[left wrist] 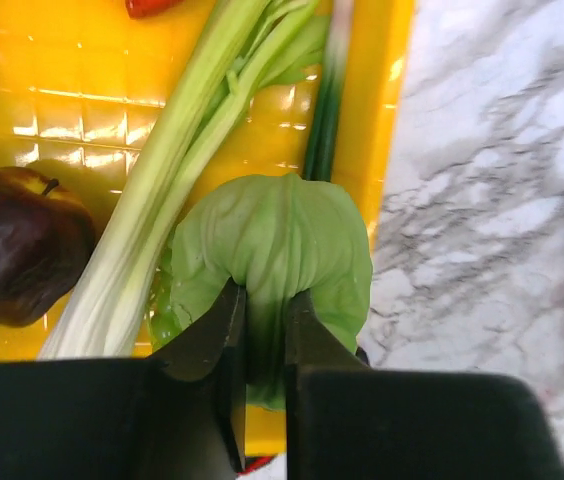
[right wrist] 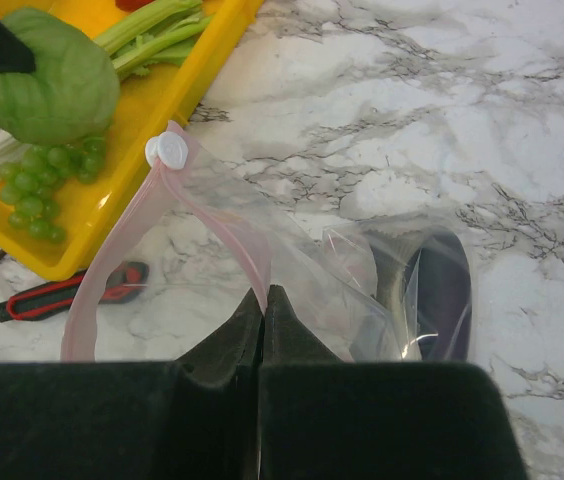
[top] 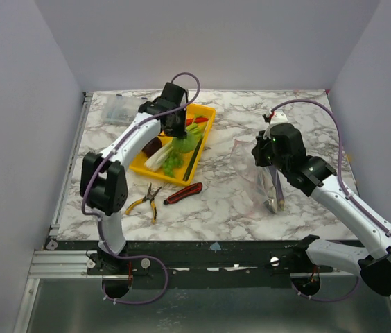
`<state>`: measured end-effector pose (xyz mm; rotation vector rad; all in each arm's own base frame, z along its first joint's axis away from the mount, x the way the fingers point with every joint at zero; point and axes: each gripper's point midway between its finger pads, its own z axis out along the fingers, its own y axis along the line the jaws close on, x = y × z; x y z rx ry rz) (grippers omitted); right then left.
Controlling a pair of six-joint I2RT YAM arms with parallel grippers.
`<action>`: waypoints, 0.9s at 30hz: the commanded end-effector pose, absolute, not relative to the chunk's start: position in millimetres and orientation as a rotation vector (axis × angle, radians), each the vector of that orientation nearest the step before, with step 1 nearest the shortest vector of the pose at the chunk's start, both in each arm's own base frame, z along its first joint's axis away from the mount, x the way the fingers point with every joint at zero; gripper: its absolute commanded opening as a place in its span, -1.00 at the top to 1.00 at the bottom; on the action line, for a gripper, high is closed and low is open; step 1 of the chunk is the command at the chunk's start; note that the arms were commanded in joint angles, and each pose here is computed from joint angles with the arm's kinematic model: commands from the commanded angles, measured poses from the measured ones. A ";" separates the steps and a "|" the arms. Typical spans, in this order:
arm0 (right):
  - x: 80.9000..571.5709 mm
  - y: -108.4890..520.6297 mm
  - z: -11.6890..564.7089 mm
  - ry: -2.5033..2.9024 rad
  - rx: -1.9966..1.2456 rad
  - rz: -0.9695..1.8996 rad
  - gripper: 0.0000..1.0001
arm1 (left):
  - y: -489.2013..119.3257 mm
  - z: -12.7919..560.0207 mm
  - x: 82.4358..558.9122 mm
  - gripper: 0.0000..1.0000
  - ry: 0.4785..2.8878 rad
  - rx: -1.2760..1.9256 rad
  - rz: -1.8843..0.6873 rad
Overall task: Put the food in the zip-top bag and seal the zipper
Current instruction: Pick up the fake vegetable from the bin, then place the fake vegetable in the zipper food storage bag.
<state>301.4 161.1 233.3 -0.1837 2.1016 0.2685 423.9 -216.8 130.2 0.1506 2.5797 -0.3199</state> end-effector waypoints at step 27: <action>303.6 177.1 271.8 2.017 -0.132 0.415 0.99 | -347.4 306.9 273.5 1.00 2.105 0.228 -1.277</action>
